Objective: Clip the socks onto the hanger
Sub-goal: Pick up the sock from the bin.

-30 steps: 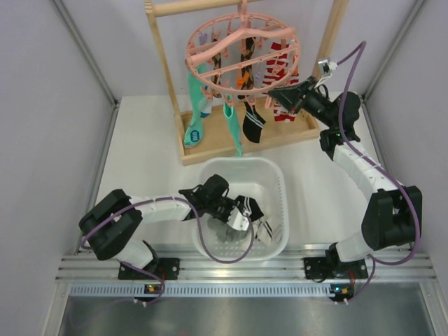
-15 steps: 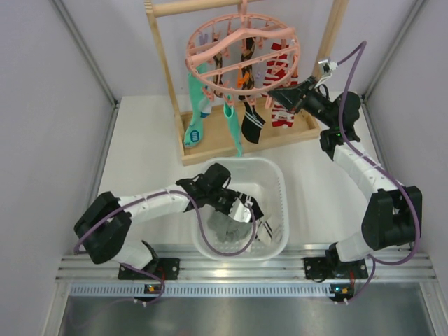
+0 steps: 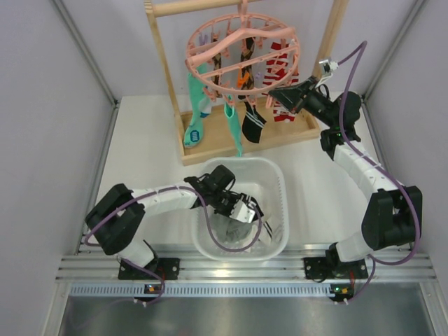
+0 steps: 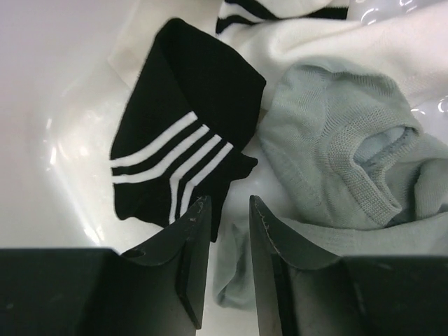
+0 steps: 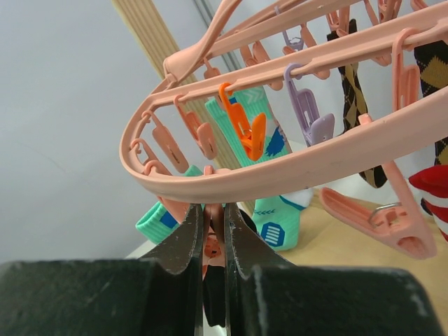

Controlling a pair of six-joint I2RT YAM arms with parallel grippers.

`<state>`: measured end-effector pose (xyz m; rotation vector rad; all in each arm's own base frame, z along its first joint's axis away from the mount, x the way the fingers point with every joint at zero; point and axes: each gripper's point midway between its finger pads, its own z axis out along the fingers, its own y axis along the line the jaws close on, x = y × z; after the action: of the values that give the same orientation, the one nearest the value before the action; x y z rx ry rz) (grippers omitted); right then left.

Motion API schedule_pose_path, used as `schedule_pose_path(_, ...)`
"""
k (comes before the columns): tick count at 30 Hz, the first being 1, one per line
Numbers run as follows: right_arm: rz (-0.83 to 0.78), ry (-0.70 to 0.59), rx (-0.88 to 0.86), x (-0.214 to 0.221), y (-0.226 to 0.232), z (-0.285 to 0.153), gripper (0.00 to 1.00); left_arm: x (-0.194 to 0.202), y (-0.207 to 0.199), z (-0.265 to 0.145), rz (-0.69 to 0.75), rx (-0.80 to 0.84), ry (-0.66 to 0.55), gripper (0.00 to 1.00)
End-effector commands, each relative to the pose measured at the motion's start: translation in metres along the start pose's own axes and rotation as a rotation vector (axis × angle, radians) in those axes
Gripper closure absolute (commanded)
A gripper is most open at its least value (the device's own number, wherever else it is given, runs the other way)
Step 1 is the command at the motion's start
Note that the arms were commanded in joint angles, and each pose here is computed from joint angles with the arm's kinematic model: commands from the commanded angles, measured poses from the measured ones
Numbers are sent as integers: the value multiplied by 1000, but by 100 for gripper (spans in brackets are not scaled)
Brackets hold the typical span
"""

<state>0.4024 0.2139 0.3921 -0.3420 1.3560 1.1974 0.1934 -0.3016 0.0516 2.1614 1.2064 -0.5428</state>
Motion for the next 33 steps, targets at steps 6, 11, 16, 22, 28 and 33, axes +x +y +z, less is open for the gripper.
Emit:
schedule_pose_path(6,-40,-4,-37,-13,7,0,100,10,19,14,-13,-21,29,66)
schedule_pose_path(11,-39,-3,-39,-14,8,-1,100,17,15,17,-11,-8,50,65)
schedule_pose_path(16,-35,-1,-33,-13,6,-2,100,6,18,9,-5,-16,18,65)
schedule_pose_path(22,-33,0,-41,-12,7,-2,100,11,23,2,3,-26,36,65)
schedule_pose_path(28,-35,3,-44,-12,7,-2,100,14,38,-1,0,-51,35,65)
schedule_pose_path(33,-31,8,-42,-10,6,-2,100,17,35,7,10,-23,33,63)
